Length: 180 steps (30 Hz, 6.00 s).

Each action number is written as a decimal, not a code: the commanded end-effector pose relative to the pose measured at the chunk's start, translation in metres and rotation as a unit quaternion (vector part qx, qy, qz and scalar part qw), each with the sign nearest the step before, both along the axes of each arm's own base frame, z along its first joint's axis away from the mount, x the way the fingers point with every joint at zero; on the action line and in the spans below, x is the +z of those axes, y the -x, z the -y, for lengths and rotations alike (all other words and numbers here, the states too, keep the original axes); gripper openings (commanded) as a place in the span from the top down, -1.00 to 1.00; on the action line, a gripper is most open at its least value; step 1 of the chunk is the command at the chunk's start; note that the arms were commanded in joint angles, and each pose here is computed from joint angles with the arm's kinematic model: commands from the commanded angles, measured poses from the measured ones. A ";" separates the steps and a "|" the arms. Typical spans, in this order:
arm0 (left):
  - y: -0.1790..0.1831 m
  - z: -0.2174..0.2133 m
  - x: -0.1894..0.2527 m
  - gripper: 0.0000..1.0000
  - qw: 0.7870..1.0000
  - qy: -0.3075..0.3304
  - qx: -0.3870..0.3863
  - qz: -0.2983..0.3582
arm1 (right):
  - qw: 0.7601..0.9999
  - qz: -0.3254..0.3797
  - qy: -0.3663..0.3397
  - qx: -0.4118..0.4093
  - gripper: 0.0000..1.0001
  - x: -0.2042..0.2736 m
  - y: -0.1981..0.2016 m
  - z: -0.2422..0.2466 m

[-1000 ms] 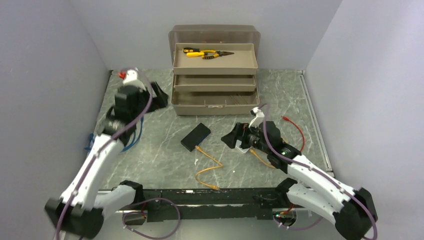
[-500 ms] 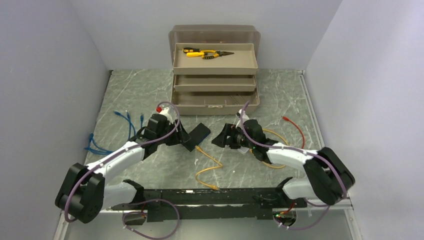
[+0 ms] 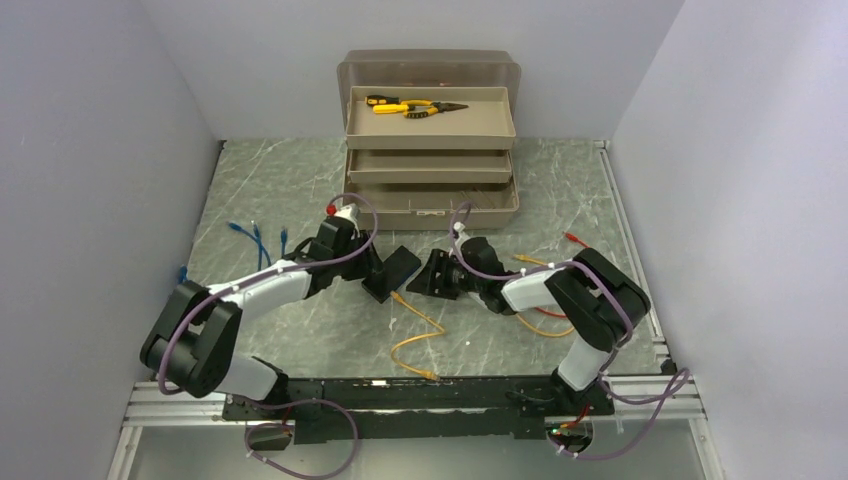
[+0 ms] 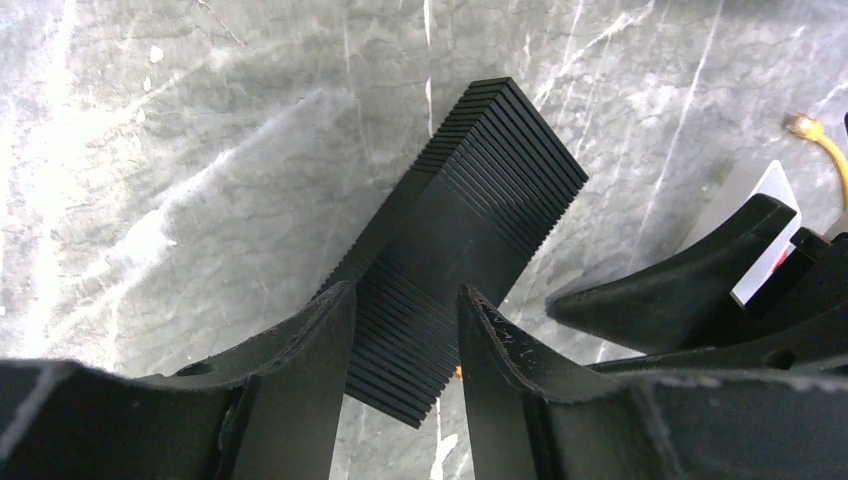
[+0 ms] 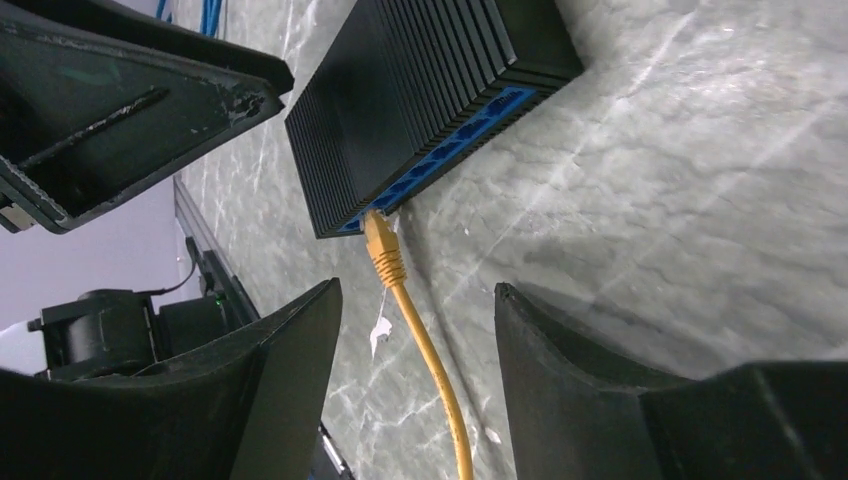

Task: Pull the plug from the switch port
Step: Move the switch port to the center of the board, then pull the connector from the switch port.

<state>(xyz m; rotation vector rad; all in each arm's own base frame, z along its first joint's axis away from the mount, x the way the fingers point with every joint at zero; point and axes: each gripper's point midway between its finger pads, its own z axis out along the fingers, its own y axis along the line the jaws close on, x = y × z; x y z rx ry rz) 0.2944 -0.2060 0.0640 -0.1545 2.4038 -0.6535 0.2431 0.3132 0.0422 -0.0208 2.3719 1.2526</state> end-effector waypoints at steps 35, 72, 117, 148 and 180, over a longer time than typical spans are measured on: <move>0.050 0.029 -0.046 0.05 0.998 0.011 -0.047 -0.028 | 1.000 -0.011 0.005 0.004 0.10 -0.007 0.030 -0.006; 0.079 0.057 -0.026 0.14 0.995 0.004 -0.104 -0.004 | 0.990 -0.052 0.030 0.131 0.12 -0.010 0.079 0.002; 0.098 0.047 -0.080 0.33 0.995 -0.018 -0.084 -0.052 | 0.989 -0.129 -0.038 0.066 1.00 -0.024 0.064 -0.012; 0.077 0.012 -0.053 -0.03 0.996 -0.090 -0.027 0.011 | 0.990 -0.122 -0.028 0.068 0.15 -0.034 0.079 -0.001; 0.095 0.018 -0.077 0.14 0.998 -0.056 -0.027 -0.010 | 0.988 -0.139 -0.044 -0.042 0.29 -0.056 0.057 0.009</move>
